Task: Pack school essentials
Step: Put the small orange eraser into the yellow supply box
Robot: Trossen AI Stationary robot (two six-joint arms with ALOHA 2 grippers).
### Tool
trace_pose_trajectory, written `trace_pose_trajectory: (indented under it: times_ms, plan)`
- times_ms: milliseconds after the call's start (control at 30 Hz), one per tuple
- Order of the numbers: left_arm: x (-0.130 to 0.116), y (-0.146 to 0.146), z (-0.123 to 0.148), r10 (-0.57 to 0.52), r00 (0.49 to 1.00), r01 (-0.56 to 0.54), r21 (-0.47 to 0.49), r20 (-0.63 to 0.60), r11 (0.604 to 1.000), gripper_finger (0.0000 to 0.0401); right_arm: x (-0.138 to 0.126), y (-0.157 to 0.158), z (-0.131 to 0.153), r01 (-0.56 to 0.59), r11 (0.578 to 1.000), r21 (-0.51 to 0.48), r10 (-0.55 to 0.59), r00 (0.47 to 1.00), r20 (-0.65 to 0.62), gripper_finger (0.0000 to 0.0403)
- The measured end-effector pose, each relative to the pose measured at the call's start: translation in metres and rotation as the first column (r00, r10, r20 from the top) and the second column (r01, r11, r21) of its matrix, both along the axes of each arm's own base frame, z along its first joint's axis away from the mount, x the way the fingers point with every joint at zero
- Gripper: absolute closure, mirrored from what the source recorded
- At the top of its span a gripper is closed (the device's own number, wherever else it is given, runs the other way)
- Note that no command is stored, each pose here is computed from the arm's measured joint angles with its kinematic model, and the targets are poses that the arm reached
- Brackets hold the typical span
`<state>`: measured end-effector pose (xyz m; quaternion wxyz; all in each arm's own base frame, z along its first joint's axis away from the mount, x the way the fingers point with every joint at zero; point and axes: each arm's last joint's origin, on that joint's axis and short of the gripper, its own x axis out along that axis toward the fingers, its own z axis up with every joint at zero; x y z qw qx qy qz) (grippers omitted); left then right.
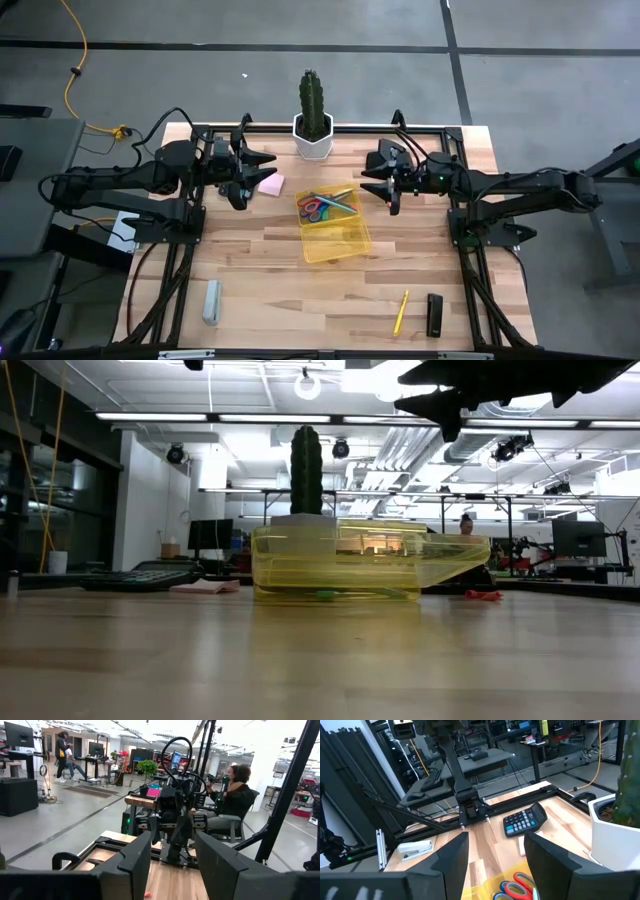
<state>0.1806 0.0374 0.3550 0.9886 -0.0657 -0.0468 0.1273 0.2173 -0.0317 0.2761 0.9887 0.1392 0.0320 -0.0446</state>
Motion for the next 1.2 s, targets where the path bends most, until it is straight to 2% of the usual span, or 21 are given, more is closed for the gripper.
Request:
trace_pose_trajectory:
  times_ms: [267,333,400,467,533,600,733,833,900,1067,1200]
  plan:
    - [0.000,0.000,0.000,0.000,1.000,0.000,0.000,0.000,1.000,0.0261,0.000,0.000,0.000,-0.001,1.000,-0.009,0.001,1.000,0.000,0.0219]
    - [0.000,0.000,0.000,0.000,1.000,0.000,0.000,0.000,1.000,0.0261,0.000,0.000,0.000,0.001,1.000,0.016,-0.001,1.000,-0.002,0.0219]
    - [0.000,0.000,0.000,0.000,1.000,0.000,0.000,0.000,1.000,0.0261,0.000,0.000,-0.005,0.022,0.997,0.070,-0.018,0.999,-0.050,0.0219]
    - [0.000,0.000,0.000,0.000,1.000,0.000,0.000,0.000,1.000,0.0261,-0.002,-0.001,-0.017,0.064,0.989,0.136,-0.039,0.984,-0.174,0.0219]
    - [0.000,0.000,0.000,0.000,1.000,0.000,0.000,0.000,1.000,0.0261,-0.007,-0.001,-0.031,0.130,0.977,0.171,-0.070,0.945,-0.320,0.0219]
    - [0.000,0.000,0.000,0.000,1.000,0.000,0.000,0.000,1.000,0.0261,-0.015,-0.001,-0.045,0.237,0.951,0.198,-0.119,0.874,-0.472,0.0219]
    - [0.000,0.000,0.000,0.000,1.000,0.000,0.000,0.000,1.000,0.0261,-0.035,-0.002,-0.068,0.478,0.850,0.221,-0.196,0.677,-0.709,0.0219]
    - [0.000,0.000,0.000,0.000,1.000,0.000,0.000,0.000,1.000,0.0261,-0.046,-0.002,-0.079,0.570,0.797,0.200,-0.189,0.550,-0.814,0.0219]
    - [0.000,0.000,0.000,0.001,1.000,-0.001,0.000,0.000,1.000,0.0261,-0.046,-0.003,-0.084,0.583,0.788,0.200,-0.167,0.515,-0.841,0.0219]
    - [0.000,0.000,0.000,0.014,1.000,-0.014,-0.001,0.000,1.000,0.0261,-0.031,-0.006,-0.099,0.524,0.817,0.241,-0.063,0.497,-0.866,0.0219]
    - [0.000,0.000,0.000,0.016,1.000,-0.016,-0.002,0.000,1.000,0.0261,-0.019,-0.011,-0.117,0.536,0.820,0.201,-0.076,0.450,-0.890,0.0219]
